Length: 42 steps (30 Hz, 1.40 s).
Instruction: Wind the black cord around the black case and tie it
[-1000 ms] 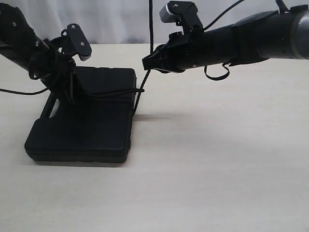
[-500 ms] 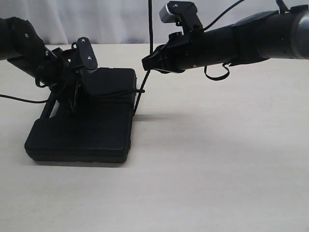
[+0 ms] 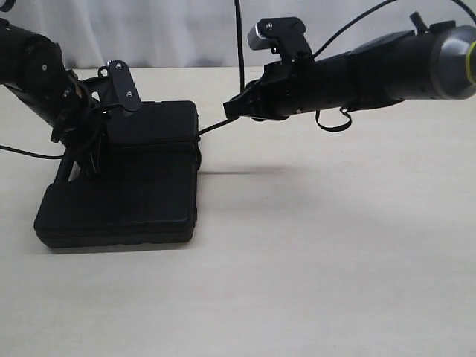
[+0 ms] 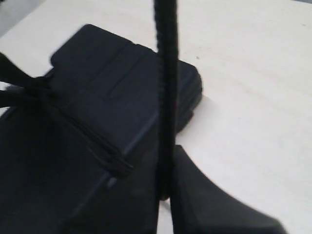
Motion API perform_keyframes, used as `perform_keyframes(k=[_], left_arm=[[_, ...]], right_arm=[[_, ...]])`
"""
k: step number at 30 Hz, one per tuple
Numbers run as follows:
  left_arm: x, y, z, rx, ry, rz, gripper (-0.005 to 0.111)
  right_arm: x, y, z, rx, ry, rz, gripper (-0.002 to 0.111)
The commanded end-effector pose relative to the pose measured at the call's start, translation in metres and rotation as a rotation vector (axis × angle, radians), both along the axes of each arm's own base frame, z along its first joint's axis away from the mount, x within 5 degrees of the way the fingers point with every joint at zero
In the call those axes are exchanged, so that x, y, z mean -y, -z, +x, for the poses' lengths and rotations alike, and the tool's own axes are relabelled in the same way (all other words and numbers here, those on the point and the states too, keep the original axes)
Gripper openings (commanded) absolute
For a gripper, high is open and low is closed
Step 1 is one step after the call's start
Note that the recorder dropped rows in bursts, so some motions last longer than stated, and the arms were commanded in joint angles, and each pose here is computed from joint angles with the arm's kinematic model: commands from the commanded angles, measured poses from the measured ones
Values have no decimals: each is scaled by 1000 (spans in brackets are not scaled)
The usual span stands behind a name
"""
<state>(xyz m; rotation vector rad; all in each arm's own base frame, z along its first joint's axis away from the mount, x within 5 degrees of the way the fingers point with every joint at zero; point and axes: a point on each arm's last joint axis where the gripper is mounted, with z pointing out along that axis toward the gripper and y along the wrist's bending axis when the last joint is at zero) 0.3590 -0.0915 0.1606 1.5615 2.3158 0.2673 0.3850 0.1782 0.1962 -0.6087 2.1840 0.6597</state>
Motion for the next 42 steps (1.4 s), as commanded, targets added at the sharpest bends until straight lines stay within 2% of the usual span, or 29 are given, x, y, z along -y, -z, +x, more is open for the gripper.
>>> perform_keyframes(k=[1, 7, 9, 11, 14, 16, 19, 21, 23, 24, 25, 26, 28, 32, 34, 37, 42], left_arm=[[-9, 6, -5, -74, 0, 66, 0], [-12, 6, -6, -88, 17, 103, 0], [-12, 6, -6, -88, 17, 103, 0], [-12, 6, -6, -88, 17, 103, 0], [-12, 6, -6, -88, 17, 103, 0], [-12, 6, -6, -88, 17, 103, 0], [-12, 6, -6, -84, 18, 101, 0], [-12, 6, -6, -80, 19, 99, 0], [-11, 6, -6, -78, 18, 97, 0], [-11, 6, -6, -79, 14, 92, 0], [-11, 6, -5, -75, 14, 89, 0], [-9, 6, -5, -68, 4, 68, 0], [-7, 5, -3, -54, -9, 41, 0], [-8, 5, -4, -58, -7, 43, 9], [-8, 5, -4, -58, -7, 43, 14], [-7, 5, -4, -59, -8, 41, 15], [-7, 5, -4, -59, -8, 41, 15]], right_arm=[[11, 33, 14, -18, 107, -92, 4], [18, 41, 19, 22, 132, -186, 4], [25, 45, 20, 43, 200, -237, 4], [33, 48, 21, 67, 256, -288, 15], [38, 48, 23, 79, 314, -308, 47], [43, 49, 24, 101, 364, -344, 58], [49, 50, 24, 120, 400, -385, 58], [47, 45, 23, 141, 358, -398, 58], [37, 38, 17, 159, 187, -389, 58], [26, 34, 9, 165, 12, -370, 58], [23, 33, 5, 166, -56, -369, 58], [15, 32, -3, 163, -214, -377, 58], [5, 35, -10, 178, -328, -414, 58], [-20, 34, -15, 291, -332, -503, 58], [-34, 45, -17, 342, -342, -571, 58], [-41, 62, -8, 433, -213, -708, 58], [-50, 83, 12, 436, -184, -721, 57]])
